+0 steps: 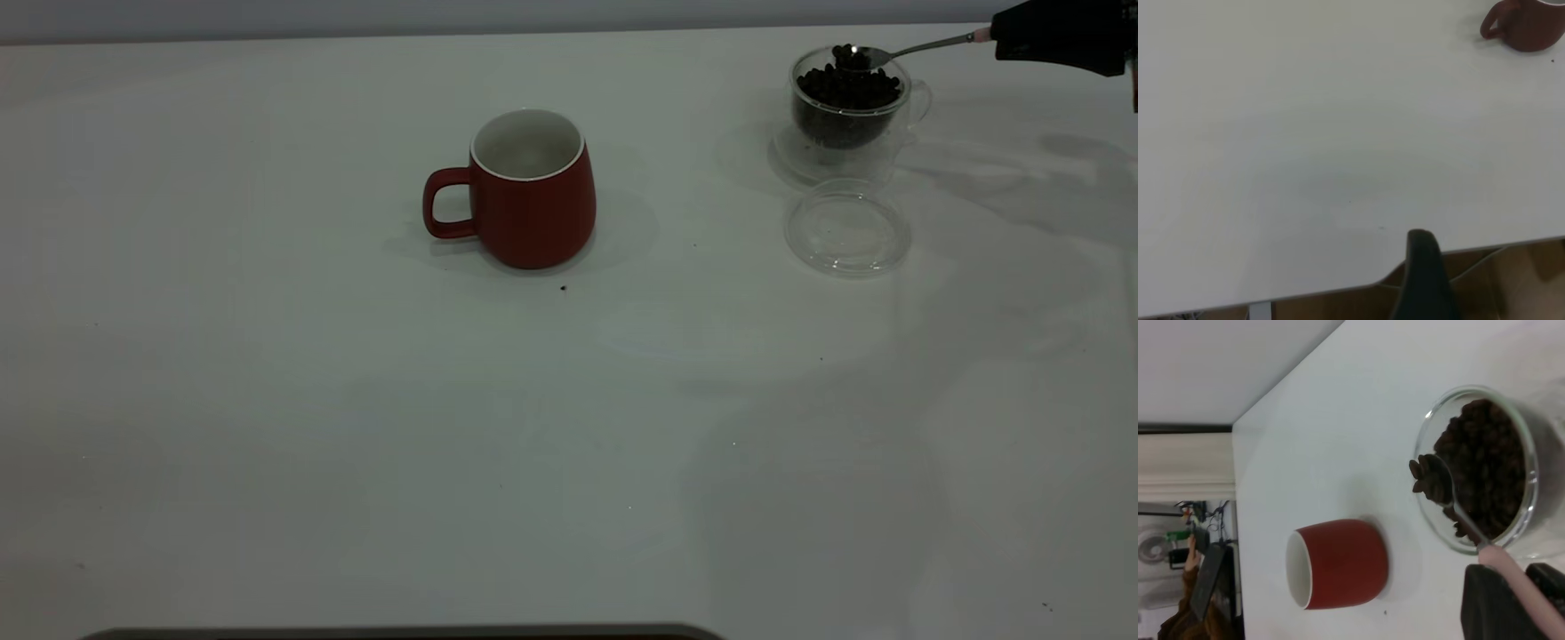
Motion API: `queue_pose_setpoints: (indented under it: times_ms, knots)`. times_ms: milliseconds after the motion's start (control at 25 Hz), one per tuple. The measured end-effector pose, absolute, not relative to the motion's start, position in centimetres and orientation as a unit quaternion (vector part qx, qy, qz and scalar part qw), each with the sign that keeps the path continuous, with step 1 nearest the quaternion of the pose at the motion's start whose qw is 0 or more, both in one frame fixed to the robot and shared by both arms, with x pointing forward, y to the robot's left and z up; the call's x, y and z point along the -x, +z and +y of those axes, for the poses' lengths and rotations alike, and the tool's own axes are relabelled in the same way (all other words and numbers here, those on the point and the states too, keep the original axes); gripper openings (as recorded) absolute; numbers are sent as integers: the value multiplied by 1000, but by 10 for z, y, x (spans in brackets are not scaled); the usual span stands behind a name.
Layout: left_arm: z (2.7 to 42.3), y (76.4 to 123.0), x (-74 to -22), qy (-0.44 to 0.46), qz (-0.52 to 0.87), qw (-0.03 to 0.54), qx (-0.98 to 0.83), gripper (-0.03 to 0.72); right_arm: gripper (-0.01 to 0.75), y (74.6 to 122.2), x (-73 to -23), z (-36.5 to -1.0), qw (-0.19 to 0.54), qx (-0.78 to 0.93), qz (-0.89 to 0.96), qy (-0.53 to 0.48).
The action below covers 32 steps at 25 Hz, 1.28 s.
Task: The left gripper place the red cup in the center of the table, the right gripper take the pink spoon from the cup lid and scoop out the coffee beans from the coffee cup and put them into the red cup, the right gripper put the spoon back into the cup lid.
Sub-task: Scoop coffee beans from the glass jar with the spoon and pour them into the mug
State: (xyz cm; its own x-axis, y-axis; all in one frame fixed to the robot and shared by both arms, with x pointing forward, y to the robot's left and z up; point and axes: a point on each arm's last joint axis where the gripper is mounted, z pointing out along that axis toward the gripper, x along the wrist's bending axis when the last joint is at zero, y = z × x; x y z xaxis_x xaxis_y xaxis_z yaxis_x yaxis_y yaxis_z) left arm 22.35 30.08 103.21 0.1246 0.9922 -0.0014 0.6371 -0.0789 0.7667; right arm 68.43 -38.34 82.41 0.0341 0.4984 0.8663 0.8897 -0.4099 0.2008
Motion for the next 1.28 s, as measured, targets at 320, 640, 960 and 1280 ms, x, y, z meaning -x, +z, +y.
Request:
queue_pose_setpoints:
  times_ms: [320,640,960,1280]
  knots:
    - [301,1032,-223,279,600,318,-679,587,95,798,-682,-391,236,707,-438,-503]
    - [301,1032,-223,279,600,318,-679,587,95,798,-682,-391,236,708,-434,-505]
    - [301,1032,-223,279,601,318,-678,587,95,811,-690,-367,240,692,-450,-512]
    - [301,1032,-223,279,601,318,-678,587,95,848,-700,-326,246,657,-484,-523]
